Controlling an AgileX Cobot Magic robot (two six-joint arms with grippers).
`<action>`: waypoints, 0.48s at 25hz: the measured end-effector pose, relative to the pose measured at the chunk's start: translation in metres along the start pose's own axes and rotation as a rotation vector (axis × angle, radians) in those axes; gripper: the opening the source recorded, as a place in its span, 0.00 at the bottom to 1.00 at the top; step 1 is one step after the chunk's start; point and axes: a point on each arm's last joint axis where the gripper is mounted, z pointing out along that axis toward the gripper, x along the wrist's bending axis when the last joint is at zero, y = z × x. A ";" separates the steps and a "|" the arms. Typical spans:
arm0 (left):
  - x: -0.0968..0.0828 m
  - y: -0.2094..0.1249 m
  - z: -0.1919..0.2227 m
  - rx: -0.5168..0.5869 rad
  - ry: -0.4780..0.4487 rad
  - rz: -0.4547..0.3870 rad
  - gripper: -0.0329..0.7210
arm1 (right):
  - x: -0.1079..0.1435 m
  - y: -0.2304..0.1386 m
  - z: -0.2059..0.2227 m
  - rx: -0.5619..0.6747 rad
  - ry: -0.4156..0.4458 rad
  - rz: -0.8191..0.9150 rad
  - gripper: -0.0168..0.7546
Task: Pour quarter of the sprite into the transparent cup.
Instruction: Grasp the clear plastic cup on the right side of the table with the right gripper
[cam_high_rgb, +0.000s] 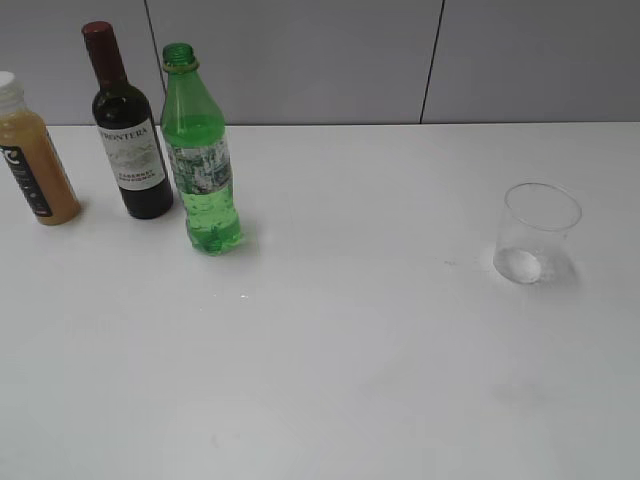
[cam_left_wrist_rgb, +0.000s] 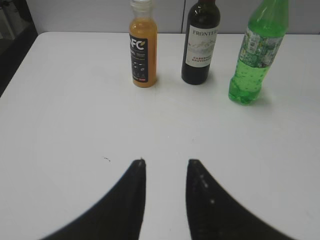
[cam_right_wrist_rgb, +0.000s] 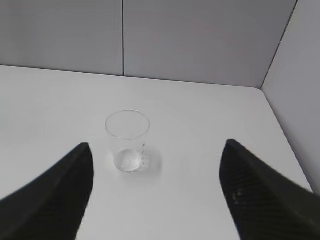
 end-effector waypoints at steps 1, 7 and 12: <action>0.000 0.000 0.000 0.000 0.000 0.000 0.34 | -0.001 0.002 0.005 0.007 -0.002 0.002 0.83; 0.000 0.000 0.000 0.000 0.000 0.000 0.34 | -0.004 0.015 0.035 -0.019 -0.021 0.009 0.87; 0.000 0.000 0.000 0.000 0.000 0.000 0.34 | -0.008 0.025 0.064 -0.075 -0.043 0.012 0.87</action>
